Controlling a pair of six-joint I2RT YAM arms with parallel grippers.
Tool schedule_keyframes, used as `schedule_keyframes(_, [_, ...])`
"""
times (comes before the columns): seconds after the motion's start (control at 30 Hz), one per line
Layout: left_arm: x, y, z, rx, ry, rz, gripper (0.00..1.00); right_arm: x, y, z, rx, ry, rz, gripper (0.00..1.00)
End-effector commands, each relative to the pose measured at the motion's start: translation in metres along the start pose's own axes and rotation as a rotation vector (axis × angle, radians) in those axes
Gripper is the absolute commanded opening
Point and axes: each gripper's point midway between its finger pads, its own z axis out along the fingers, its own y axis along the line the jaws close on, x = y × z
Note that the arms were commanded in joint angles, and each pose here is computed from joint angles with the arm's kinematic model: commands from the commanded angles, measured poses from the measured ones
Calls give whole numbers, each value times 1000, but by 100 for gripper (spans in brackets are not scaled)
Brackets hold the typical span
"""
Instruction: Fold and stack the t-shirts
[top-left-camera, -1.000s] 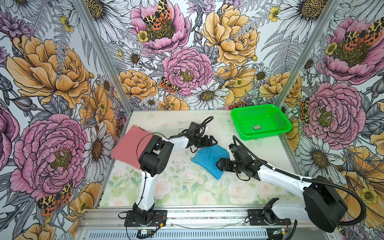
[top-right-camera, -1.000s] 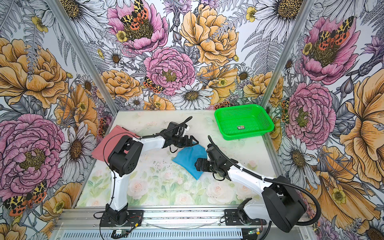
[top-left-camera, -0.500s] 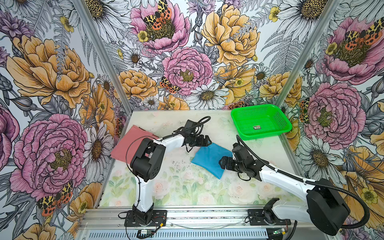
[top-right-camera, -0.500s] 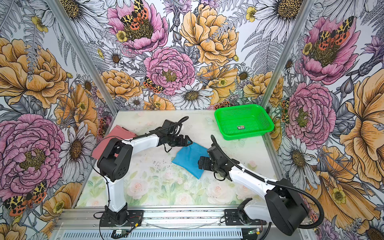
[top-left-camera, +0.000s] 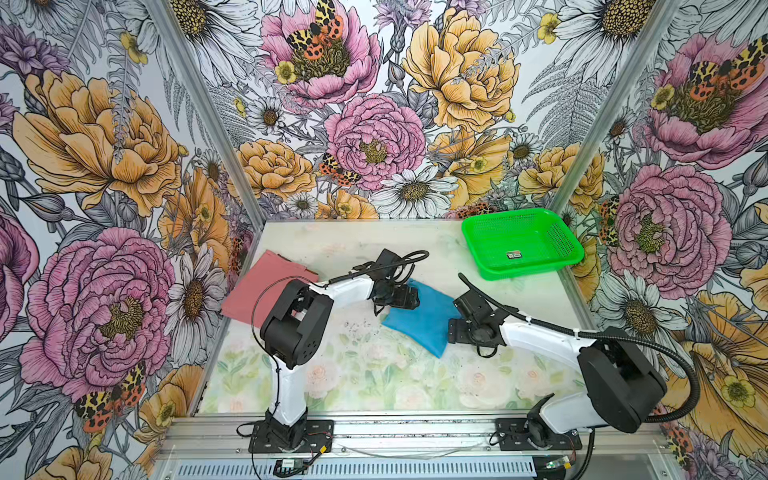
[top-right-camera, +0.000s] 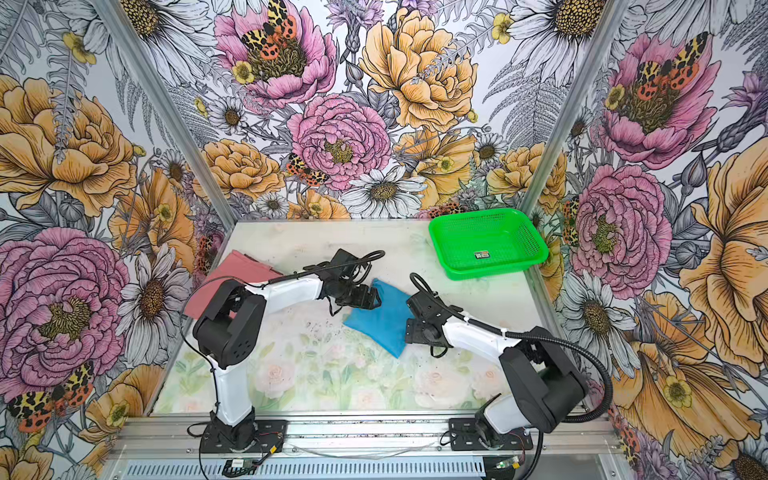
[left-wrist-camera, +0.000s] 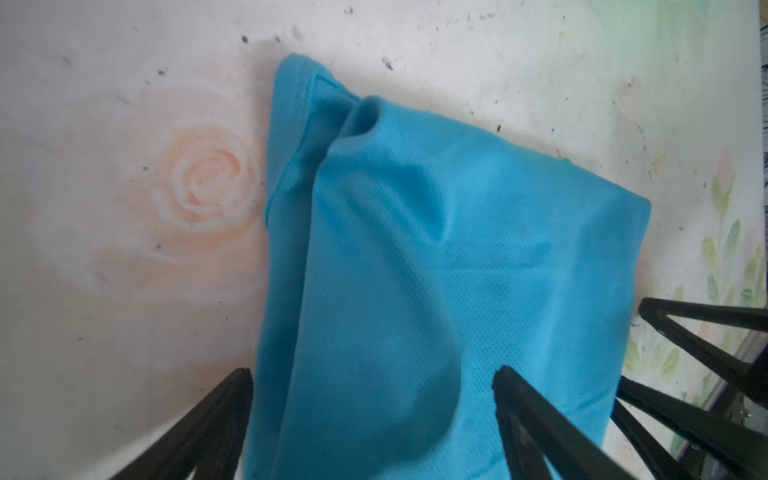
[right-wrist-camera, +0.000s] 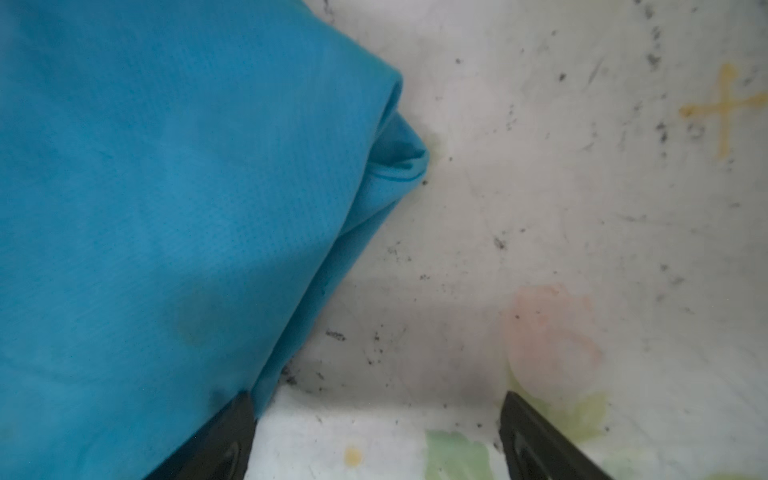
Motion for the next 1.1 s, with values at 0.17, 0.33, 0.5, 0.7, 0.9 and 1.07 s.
schedule_keyframes(0.17, [30, -3, 22, -52, 89, 30, 96, -8, 4, 18, 61, 45, -74, 94])
schedule_keyframes(0.33, [43, -24, 29, -18, 122, 45, 99, -12, 12, 24, 54, 59, -87, 94])
schedule_keyframes(0.5, [60, -33, 40, 2, 172, 29, 99, -14, 13, 24, 51, 57, -95, 95])
schedule_keyframes(0.7, [79, -38, 53, -18, 219, 18, 99, -15, 14, 24, 49, 58, -99, 95])
schedule_keyframes(0.9, [94, -20, 70, -121, 242, -30, 77, -18, 16, 21, 38, 45, -102, 95])
schedule_keyframes(1.07, [100, -13, 75, -212, 221, -8, 44, -18, 15, 18, 34, 37, -99, 95])
